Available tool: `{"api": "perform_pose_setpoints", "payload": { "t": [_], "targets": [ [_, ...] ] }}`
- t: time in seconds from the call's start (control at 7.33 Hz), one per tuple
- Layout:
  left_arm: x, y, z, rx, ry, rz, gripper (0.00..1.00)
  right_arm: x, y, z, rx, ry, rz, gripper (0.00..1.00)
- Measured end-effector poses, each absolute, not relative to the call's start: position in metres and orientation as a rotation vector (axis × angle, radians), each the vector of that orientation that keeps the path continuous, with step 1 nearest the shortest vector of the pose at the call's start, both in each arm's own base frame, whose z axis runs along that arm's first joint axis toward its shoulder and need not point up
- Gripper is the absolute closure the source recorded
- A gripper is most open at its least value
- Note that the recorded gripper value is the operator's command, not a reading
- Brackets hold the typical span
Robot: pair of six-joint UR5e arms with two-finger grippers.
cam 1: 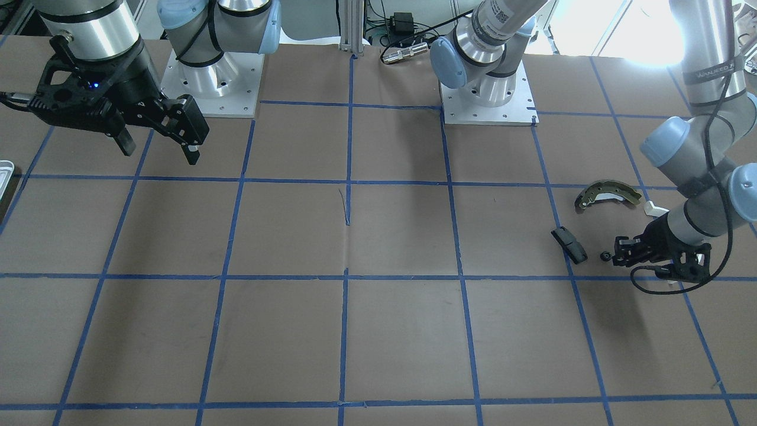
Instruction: Place bearing gear from tray to pile
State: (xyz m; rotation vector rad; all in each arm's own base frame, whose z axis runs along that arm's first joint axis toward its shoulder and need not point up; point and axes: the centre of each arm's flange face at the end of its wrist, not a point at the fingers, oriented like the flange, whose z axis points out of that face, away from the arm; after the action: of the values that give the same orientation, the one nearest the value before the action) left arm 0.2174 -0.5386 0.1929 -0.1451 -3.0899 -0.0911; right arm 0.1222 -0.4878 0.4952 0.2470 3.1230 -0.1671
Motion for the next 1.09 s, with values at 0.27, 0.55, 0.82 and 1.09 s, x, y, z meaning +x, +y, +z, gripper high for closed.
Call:
{"api": "perform_pose_setpoints", "payload": {
  "t": [0.27,0.55,0.82,1.09],
  "targets": [
    [0.223,-0.535,0.191,-0.132,-3.099,-0.106,0.57,0.122,-0.488,0.495,0.247,3.122,-0.166,0.0],
    [0.228,-0.533,0.188,-0.146,-3.097,-0.118,0.18,0.122,-0.488,0.495,0.247,3.123,-0.166,0.0],
    [0.222,-0.537,0.204,-0.163,-3.107,-0.104,0.18,0.122,-0.487,0.495,0.247,3.123,-0.165,0.0],
    [0.169,-0.568,0.27,-0.17,-3.103,-0.139,0.18,0.122,-0.487,0.494,0.247,3.123,-0.163,0.0]
  ]
}}
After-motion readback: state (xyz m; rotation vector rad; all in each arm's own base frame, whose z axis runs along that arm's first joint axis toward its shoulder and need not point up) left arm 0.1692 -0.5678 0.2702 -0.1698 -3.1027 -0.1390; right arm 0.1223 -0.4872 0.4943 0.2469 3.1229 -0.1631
